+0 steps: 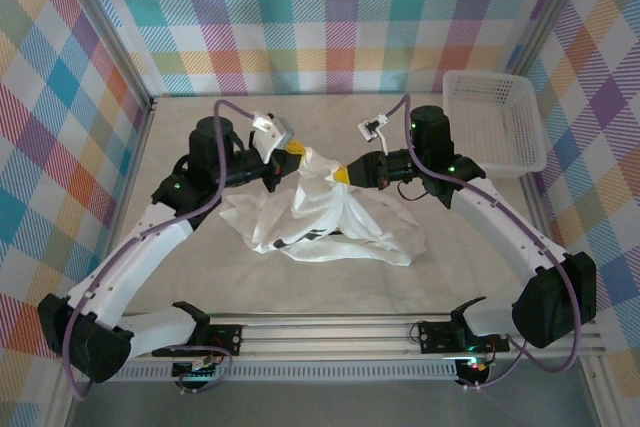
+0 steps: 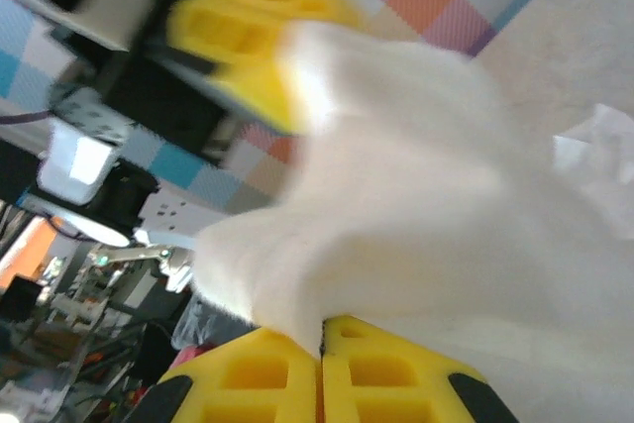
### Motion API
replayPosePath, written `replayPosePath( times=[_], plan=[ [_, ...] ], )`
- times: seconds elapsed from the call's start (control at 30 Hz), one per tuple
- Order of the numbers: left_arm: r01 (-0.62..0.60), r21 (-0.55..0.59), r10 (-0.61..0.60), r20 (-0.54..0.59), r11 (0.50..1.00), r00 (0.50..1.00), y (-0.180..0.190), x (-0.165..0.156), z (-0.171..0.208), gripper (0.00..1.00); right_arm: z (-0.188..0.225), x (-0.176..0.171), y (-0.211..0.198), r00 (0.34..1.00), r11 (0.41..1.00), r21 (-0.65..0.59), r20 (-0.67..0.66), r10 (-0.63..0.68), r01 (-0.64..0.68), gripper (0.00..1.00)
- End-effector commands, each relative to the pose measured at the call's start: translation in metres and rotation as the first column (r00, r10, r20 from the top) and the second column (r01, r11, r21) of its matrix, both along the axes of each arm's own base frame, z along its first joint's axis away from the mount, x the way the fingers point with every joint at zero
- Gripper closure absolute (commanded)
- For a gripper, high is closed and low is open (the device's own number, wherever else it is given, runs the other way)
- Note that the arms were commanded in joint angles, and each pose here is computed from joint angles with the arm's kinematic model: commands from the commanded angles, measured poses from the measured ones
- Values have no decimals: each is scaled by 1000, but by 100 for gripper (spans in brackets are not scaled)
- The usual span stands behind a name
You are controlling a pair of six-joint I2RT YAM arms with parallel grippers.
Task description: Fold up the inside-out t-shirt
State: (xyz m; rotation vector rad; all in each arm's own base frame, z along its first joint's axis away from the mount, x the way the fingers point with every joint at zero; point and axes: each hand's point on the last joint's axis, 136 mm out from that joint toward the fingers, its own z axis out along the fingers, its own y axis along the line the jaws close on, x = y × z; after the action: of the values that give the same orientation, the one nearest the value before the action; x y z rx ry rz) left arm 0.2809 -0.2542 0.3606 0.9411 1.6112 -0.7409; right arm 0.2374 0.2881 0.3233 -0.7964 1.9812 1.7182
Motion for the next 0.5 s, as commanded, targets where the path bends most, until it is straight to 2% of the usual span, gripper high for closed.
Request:
replayPosePath(
  times=[0.0, 0.07, 0.13, 0.17, 0.27, 0.33, 0.47],
  plan=[
    [45, -96, -57, -118, 994, 991, -2, -25, 22, 100, -25, 22, -11, 988, 982, -111, 58, -145, 151, 89],
    [36, -134, -57, -159, 990, 986, 0, -31, 27, 100, -48, 44, -27, 947, 921, -222, 101, -304, 319, 82],
    [12, -162, -45, -202, 987, 978, 2, -34, 29, 100, -52, 50, -37, 914, 885, -233, 145, -378, 403, 60],
    [-2, -171, -35, -214, 985, 976, 3, -34, 30, 100, -47, 49, -39, 906, 882, -212, 154, -395, 421, 55],
    [-42, -154, -2, -275, 987, 961, 5, -34, 20, 100, -27, 43, -44, 847, 835, -161, 194, -496, 526, 50],
    [-53, -150, 8, -291, 987, 957, 4, -33, 17, 100, -16, 33, -41, 769, 775, -116, 281, -574, 621, 46],
    [-74, -131, 28, -322, 989, 946, 1, -26, 8, 100, 2, 2, -15, 653, 725, 4, 433, -622, 689, 40]
  ],
)
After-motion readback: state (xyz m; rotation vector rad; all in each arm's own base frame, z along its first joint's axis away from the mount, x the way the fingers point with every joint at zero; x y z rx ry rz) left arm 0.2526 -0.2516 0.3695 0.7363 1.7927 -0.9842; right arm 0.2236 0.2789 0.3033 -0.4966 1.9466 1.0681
